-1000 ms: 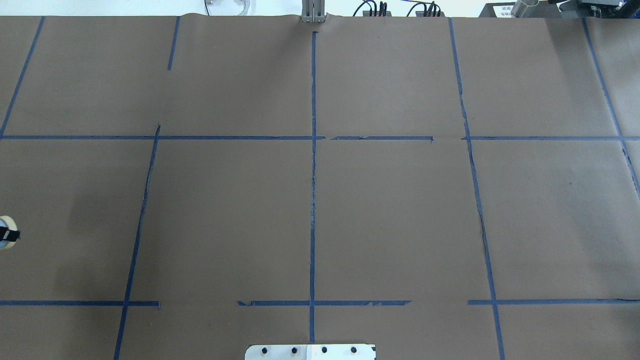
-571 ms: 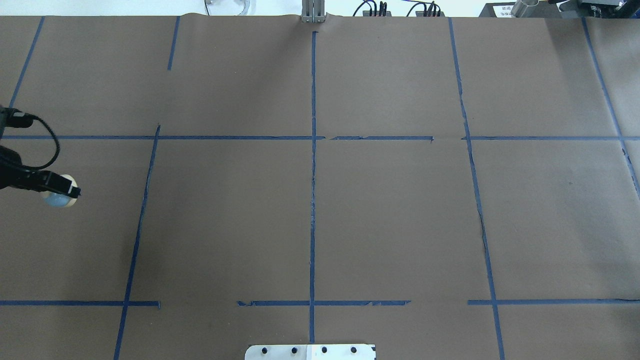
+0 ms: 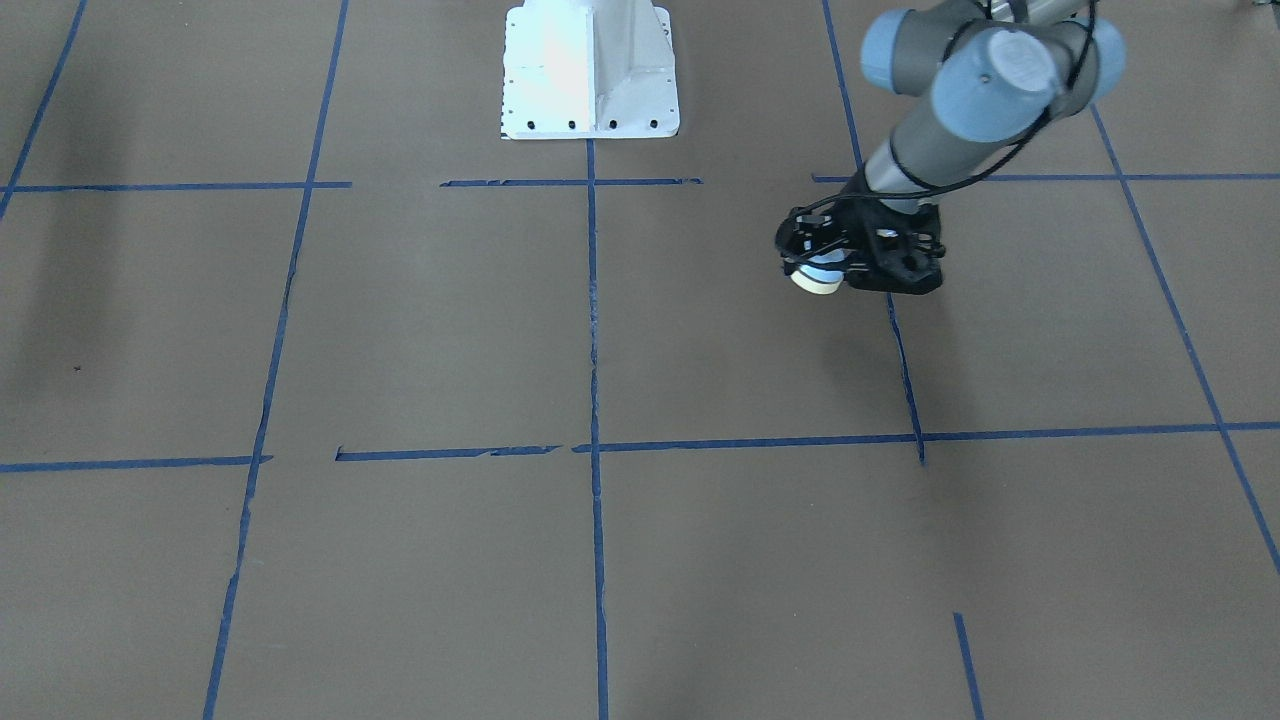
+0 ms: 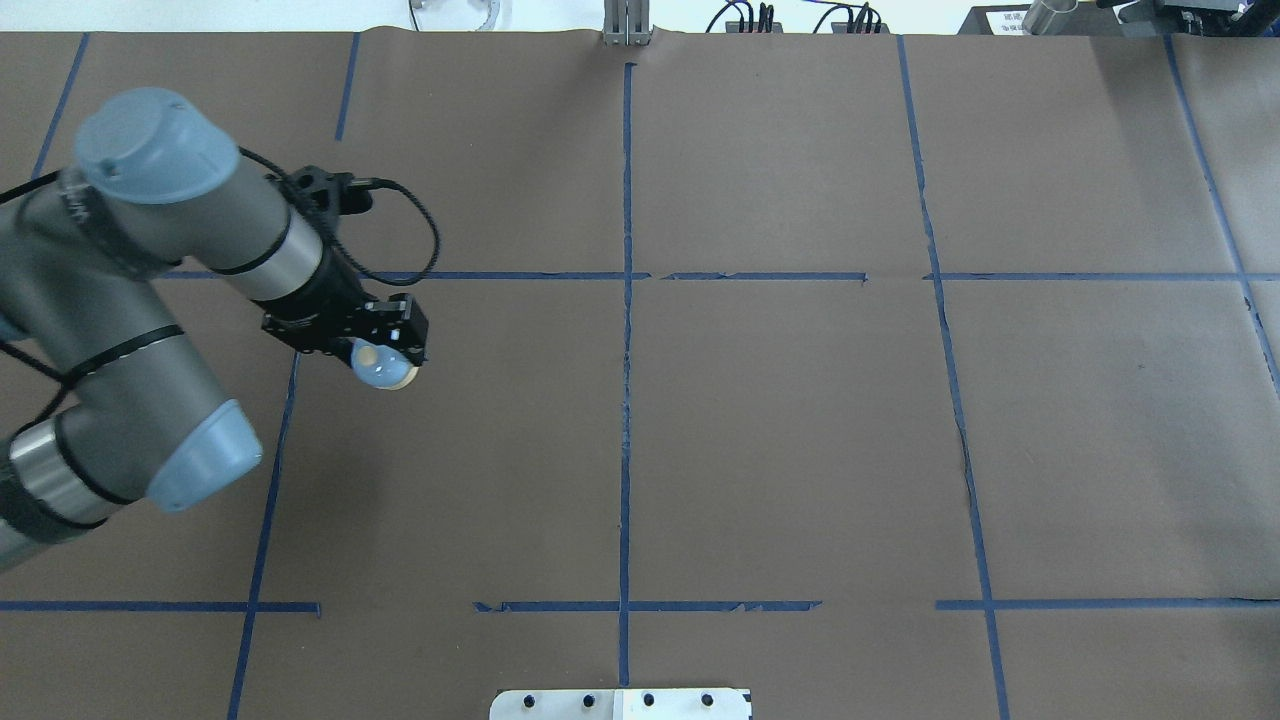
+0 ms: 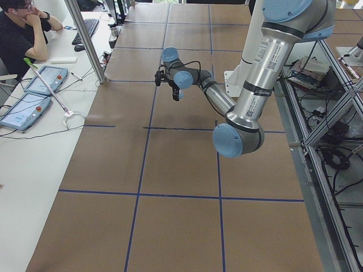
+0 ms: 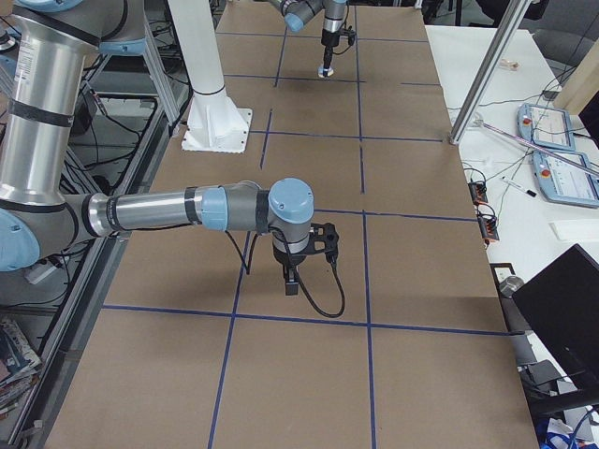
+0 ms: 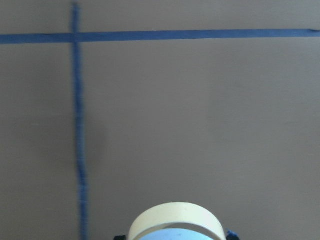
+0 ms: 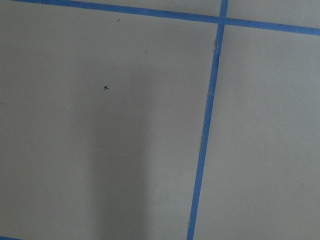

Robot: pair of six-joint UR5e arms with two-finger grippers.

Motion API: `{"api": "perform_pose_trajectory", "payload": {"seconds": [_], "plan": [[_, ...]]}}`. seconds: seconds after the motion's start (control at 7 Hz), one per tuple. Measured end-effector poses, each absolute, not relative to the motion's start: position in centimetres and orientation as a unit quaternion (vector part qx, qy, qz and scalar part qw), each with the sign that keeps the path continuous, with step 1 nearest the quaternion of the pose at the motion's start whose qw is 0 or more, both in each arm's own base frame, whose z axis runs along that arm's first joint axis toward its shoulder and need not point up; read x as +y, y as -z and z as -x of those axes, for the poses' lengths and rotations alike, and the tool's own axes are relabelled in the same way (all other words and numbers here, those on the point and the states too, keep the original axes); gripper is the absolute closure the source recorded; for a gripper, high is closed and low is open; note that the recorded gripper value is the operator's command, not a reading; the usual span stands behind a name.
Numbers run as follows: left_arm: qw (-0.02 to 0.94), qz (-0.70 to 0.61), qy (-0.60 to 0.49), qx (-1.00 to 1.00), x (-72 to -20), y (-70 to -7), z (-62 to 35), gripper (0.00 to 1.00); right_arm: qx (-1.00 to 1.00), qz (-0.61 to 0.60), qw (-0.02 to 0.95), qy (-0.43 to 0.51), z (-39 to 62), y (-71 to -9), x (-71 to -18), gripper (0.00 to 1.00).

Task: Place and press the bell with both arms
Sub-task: 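Carry the blue-and-white bell in the left gripper toward the centre grid crossing, then lower the bell onto the table and open the left gripper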

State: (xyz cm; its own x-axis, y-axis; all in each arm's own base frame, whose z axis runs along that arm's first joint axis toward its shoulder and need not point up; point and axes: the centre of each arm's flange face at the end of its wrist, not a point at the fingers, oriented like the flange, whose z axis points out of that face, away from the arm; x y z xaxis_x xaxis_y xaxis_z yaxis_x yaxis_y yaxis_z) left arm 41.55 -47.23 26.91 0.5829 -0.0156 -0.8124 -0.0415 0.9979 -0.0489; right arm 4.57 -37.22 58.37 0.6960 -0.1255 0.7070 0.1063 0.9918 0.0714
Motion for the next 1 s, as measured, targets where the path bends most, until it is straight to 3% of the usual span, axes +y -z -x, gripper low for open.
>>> {"api": "perform_pose_trajectory", "payload": {"seconds": [0.57, 0.71, 0.86, 1.0], "plan": [[0.907, 0.033, 0.080, 0.413, -56.2, -17.5, -58.2, 1.00, -0.385, -0.011, 0.921, 0.063, -4.5, -58.5, -37.3, 0.00], [0.907, 0.028, 0.092, 0.410, -57.9, -17.0, -60.7, 0.92, -0.385, -0.010, 0.921, 0.062, -4.5, -58.6, -37.3, 0.00], [0.907, 0.023, 0.100, 0.408, -58.7, -16.6, -62.3, 0.28, -0.385, -0.010, 0.921, 0.062, -4.5, -58.6, -37.3, 0.00], [0.907, 0.020, 0.104, 0.407, -59.0, -16.6, -63.1, 0.02, -0.385, -0.010, 0.921, 0.063, -4.5, -58.6, -37.3, 0.00]]}}
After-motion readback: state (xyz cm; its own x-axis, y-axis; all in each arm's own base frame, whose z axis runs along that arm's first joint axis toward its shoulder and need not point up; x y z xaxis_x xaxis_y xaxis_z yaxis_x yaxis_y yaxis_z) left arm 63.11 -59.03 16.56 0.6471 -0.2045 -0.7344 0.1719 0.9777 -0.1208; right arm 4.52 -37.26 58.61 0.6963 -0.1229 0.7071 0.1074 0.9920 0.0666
